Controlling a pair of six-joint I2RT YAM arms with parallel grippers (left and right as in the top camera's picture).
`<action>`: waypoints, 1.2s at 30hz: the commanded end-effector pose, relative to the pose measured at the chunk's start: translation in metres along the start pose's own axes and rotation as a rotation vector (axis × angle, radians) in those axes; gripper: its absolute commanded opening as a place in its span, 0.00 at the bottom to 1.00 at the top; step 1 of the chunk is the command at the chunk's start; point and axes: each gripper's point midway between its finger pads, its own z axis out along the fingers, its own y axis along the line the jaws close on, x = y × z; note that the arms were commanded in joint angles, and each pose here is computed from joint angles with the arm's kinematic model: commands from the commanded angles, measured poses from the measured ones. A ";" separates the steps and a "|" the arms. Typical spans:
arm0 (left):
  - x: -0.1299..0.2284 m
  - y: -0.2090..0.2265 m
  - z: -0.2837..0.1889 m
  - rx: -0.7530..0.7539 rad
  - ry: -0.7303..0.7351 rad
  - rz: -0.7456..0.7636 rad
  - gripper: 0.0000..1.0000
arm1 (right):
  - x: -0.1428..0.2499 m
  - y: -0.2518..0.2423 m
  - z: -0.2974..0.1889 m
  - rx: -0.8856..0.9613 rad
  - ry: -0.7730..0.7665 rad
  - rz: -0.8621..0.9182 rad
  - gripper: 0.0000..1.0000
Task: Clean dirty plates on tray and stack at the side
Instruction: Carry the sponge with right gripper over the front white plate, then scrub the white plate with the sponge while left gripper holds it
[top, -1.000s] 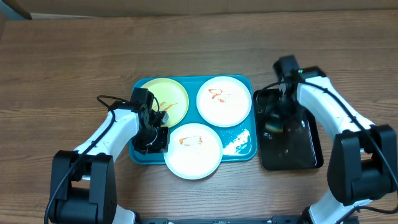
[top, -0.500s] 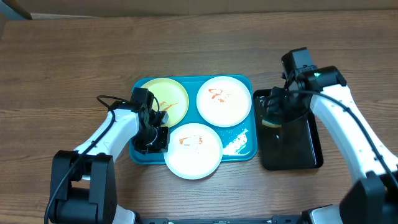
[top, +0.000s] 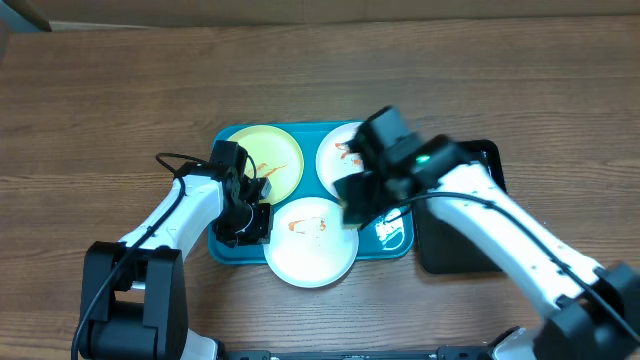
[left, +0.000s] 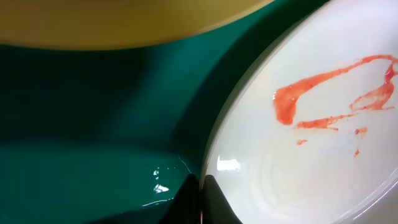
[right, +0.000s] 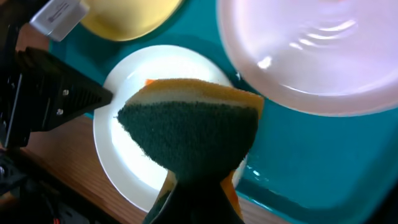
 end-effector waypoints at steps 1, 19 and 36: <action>-0.005 0.001 -0.001 -0.013 -0.010 -0.007 0.04 | 0.004 0.025 0.025 -0.045 0.048 -0.046 0.04; -0.005 0.000 -0.001 -0.012 -0.013 -0.011 0.04 | 0.000 0.085 0.087 -0.137 0.016 -0.165 0.04; -0.006 0.001 -0.001 -0.013 -0.014 -0.019 0.04 | -0.008 0.084 0.087 -0.123 -0.020 -0.133 0.04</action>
